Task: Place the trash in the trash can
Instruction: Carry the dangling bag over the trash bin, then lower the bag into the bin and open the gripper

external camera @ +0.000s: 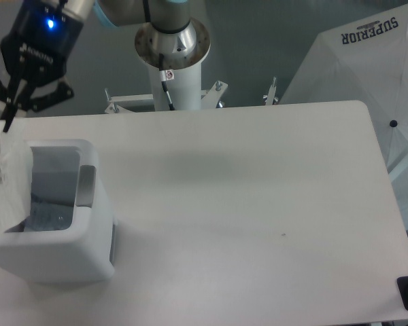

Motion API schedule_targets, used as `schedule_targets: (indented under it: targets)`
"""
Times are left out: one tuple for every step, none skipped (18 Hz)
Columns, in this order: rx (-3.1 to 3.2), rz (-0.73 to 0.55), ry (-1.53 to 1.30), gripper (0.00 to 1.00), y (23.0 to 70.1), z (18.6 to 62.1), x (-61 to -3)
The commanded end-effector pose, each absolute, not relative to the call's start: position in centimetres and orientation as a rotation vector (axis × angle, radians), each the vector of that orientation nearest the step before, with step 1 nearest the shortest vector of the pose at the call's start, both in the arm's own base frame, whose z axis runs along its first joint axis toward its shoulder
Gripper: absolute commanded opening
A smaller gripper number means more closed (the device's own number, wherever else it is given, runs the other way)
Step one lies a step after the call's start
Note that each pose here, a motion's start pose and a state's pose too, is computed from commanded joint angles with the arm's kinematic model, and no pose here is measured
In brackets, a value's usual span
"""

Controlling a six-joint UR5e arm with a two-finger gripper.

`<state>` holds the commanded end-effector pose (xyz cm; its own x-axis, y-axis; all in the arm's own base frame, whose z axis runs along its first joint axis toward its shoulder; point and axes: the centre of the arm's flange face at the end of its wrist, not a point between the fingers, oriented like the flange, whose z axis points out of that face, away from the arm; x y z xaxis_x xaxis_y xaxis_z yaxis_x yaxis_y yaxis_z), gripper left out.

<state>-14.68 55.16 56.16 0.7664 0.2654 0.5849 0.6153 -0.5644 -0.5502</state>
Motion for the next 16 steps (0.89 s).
schedule_targets:
  targets:
    - [-2.180, -0.571, -0.660, 0.00, 55.4, 55.7, -14.9]
    - [-2.186, -0.571, -0.662, 0.00, 55.7, 55.3, -15.1]
    - [-2.182, -0.567, -0.657, 0.00, 55.9, 55.0, -15.3]
    - [-2.180, -0.564, -0.656, 0.00, 56.2, 54.7, -15.5]
    - [-2.181, -0.565, -0.657, 0.00, 56.6, 54.5, -15.8]
    - [-2.184, -0.565, -0.659, 0.00, 57.1, 54.3, -16.1]
    - [-2.190, -0.554, -0.670, 0.00, 57.4, 53.8, -16.4]
    - [-2.195, -0.544, -0.676, 0.00, 57.5, 53.6, -16.5]
    - [-2.203, -0.542, -0.673, 0.00, 57.6, 53.3, -16.1]
    - [-2.208, -0.537, -0.669, 0.00, 57.7, 53.1, -16.0]
    - [-2.213, -0.535, -0.660, 0.00, 57.7, 53.0, -15.9]
    - [-2.218, -0.539, -0.654, 0.00, 57.8, 52.9, -15.5]
    - [-2.226, -0.544, -0.652, 0.00, 57.8, 52.6, -15.2]
    - [-2.231, -0.547, -0.652, 0.00, 57.6, 52.3, -15.0]
    - [-2.236, -0.549, -0.654, 0.00, 57.4, 52.1, -14.9]
    - [-2.244, -0.544, -0.641, 0.00, 57.3, 51.8, -14.7]
